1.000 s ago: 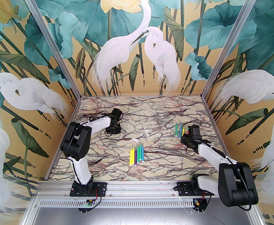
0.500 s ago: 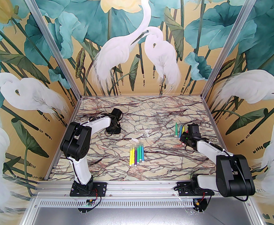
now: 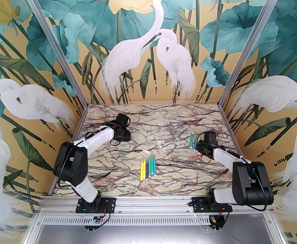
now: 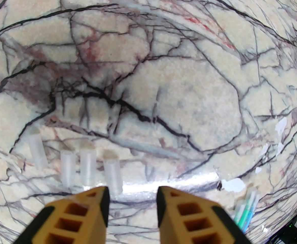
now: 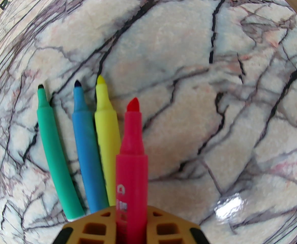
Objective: Open the pen caps
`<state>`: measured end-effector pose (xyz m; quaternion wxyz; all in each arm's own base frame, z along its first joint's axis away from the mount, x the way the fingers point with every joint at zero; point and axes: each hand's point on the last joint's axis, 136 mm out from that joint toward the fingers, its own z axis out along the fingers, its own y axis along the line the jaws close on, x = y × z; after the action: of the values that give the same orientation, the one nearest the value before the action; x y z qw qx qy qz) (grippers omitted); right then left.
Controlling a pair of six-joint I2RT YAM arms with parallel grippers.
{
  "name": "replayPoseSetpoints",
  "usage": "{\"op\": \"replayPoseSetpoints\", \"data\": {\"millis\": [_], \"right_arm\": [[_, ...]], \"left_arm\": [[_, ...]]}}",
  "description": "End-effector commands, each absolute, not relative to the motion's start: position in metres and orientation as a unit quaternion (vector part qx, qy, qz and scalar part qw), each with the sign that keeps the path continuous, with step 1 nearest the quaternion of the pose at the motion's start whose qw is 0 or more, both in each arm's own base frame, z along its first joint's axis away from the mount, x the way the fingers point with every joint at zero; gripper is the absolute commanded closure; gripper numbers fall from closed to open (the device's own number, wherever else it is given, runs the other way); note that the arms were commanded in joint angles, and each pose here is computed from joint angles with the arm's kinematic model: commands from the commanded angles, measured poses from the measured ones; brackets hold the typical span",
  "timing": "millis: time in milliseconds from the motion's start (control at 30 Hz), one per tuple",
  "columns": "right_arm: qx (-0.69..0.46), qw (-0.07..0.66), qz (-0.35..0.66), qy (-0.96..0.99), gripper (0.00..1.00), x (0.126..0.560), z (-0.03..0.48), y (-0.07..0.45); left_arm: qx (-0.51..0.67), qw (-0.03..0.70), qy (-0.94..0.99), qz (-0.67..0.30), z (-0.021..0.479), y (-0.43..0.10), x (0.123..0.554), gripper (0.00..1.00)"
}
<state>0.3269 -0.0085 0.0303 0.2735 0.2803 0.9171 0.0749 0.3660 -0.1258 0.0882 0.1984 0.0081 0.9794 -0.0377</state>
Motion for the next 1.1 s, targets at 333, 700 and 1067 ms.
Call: {"op": "replayPoseSetpoints", "data": {"millis": [333, 700, 1067], "right_arm": [[0.301, 0.254, 0.08, 0.916, 0.9, 0.335, 0.023, -0.013], [0.298, 0.243, 0.083, 0.919, 0.79, 0.337, 0.019, -0.011], [0.297, 0.24, 0.084, 0.92, 0.76, 0.336, 0.018, -0.011]], "left_arm": [[0.014, 0.211, 0.976, -0.045, 0.09, -0.124, 0.355, 0.59], [0.013, 0.209, 0.977, -0.049, 0.088, -0.125, 0.354, 0.59], [0.015, 0.204, 0.977, -0.052, 0.082, -0.126, 0.352, 0.58]]}}
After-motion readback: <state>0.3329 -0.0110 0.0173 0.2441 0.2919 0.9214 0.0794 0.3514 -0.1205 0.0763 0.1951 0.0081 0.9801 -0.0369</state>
